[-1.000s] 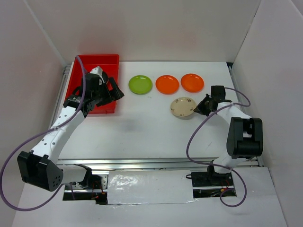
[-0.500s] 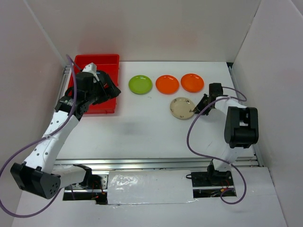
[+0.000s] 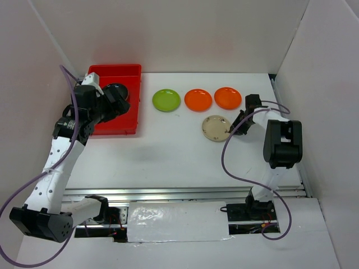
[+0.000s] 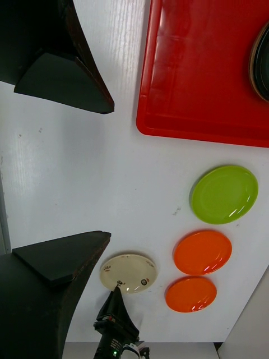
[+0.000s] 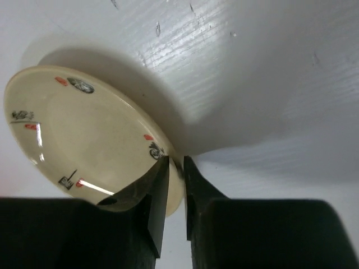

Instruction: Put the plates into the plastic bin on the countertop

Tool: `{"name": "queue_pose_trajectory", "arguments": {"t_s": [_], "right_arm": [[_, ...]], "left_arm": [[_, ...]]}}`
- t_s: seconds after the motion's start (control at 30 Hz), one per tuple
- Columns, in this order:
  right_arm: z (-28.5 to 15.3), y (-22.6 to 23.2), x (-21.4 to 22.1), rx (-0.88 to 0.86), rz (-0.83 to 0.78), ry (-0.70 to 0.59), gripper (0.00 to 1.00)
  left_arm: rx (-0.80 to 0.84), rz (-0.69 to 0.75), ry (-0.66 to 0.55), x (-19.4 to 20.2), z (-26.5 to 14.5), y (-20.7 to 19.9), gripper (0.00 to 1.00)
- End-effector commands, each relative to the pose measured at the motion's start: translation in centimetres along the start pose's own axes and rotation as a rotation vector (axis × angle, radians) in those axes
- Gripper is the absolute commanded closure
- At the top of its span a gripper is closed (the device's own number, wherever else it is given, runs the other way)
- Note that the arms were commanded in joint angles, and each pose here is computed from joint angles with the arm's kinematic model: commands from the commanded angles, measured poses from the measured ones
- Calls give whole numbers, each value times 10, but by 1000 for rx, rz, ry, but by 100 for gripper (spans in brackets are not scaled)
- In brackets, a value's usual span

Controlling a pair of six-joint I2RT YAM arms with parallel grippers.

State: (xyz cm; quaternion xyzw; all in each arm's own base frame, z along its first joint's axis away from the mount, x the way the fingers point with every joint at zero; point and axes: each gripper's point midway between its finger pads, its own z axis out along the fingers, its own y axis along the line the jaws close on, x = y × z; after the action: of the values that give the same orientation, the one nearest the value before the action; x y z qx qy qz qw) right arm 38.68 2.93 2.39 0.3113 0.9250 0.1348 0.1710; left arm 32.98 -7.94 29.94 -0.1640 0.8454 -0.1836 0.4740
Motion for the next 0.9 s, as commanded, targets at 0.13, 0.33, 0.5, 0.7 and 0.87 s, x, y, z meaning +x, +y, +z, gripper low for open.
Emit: {"name": "queue_pose_trajectory", "arguments": {"t_s": [0.13,0.33,0.5,0.7,0.87], "right_arm": [[-4,14,-4,-1,-62,9,99],[-32,31,-2,-114,-46,-74,100],[-113,78,5,-169,-153,-270,100],[-188,137,42,-422,-292,-272,100],[-215,164,75,-630,-356,-222,100]], "left_arm": [[58,17,-31,-15,-9,-4,1],[101,7,-18,-12,-7,-9,1],[485,-15,88,17,-2,-71,1],[725,-71,219,39,7,-105,1],[819,-81,249,43,2,-122,1]]}}
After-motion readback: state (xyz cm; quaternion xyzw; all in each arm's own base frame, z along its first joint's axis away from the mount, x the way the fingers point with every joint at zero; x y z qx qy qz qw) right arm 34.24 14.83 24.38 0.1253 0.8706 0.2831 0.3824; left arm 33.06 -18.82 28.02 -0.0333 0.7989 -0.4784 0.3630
